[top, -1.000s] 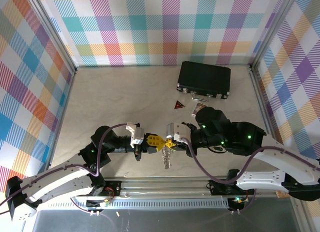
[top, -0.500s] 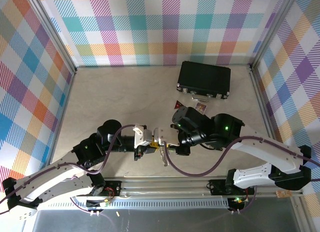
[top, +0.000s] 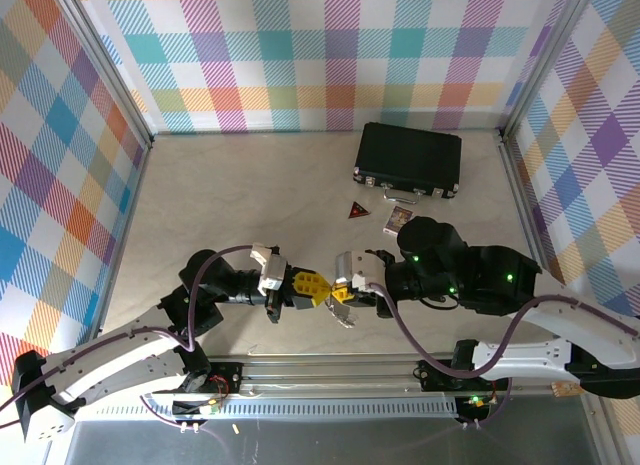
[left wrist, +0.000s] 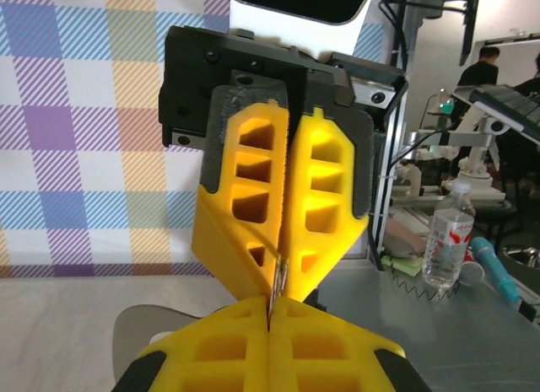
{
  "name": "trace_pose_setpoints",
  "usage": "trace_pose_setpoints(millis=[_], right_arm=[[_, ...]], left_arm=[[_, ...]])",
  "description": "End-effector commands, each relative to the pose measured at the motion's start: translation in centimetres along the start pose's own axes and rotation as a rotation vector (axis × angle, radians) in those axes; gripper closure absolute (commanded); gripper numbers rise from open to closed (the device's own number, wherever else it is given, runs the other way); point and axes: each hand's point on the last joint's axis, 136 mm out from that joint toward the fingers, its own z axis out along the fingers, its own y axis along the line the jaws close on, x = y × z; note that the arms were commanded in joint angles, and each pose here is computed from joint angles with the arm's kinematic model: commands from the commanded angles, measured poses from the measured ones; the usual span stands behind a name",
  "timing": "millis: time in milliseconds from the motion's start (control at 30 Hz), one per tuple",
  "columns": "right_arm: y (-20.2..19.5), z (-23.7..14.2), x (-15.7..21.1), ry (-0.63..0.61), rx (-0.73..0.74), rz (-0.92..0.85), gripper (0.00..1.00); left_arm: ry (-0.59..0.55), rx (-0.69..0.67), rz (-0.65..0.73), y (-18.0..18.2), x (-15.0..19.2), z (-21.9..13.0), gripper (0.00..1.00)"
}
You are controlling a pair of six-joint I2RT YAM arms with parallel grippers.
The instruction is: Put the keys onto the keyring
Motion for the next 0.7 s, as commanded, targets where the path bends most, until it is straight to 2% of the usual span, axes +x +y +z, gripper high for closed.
trace_pose_setpoints(millis=[0, 67, 133, 200, 333, 433, 500, 600, 667], right_arm=[[0.1, 1.0, -1.1, -0.051, -0.025, 0.0, 0.98], [-0.1, 1.0, -0.6, -0.028, -0.007, -0.012, 1.0], [-0.6, 1.3, 0.2, 0.03, 0.014, -0.029, 1.0], [-0.8, 1.8, 1.5, 0.121, 0.005, -0.049, 1.0], [-0.8, 2.8, 3.0, 0.251, -0.024, -0.073, 1.0], [-0.9, 3.6, 3.9, 0.324, -0.029, -0.092, 1.0], [-1.1, 4.0, 4.5, 0.37, -0.03, -0.097, 1.0], [-0.9, 4.3, 4.3, 0.357, -0.035, -0.09, 1.0], [-0.6, 4.0, 3.4, 0.296, -0.035, -0.07, 1.0]], left_arm=[[-0.095, 0.041, 0.041, -0.9, -2.3, -0.1, 1.0], [-0.078, 0.006, 0.043, -0.5, -1.9, -0.3, 1.0], [-0.009, -0.053, 0.054, 0.3, -1.0, -0.6, 0.98], [0.094, -0.134, 0.086, 1.4, 0.2, -1.1, 0.87], [0.275, -0.209, 0.114, 2.7, 2.1, -1.8, 0.86], [0.35, -0.224, 0.115, 3.3, 3.1, -1.8, 0.86], [0.357, -0.215, 0.112, 3.3, 3.4, -1.6, 1.0], [0.286, -0.195, 0.111, 2.9, 2.8, -1.4, 1.0], [0.186, -0.16, 0.111, 1.9, 1.2, -1.3, 1.0]])
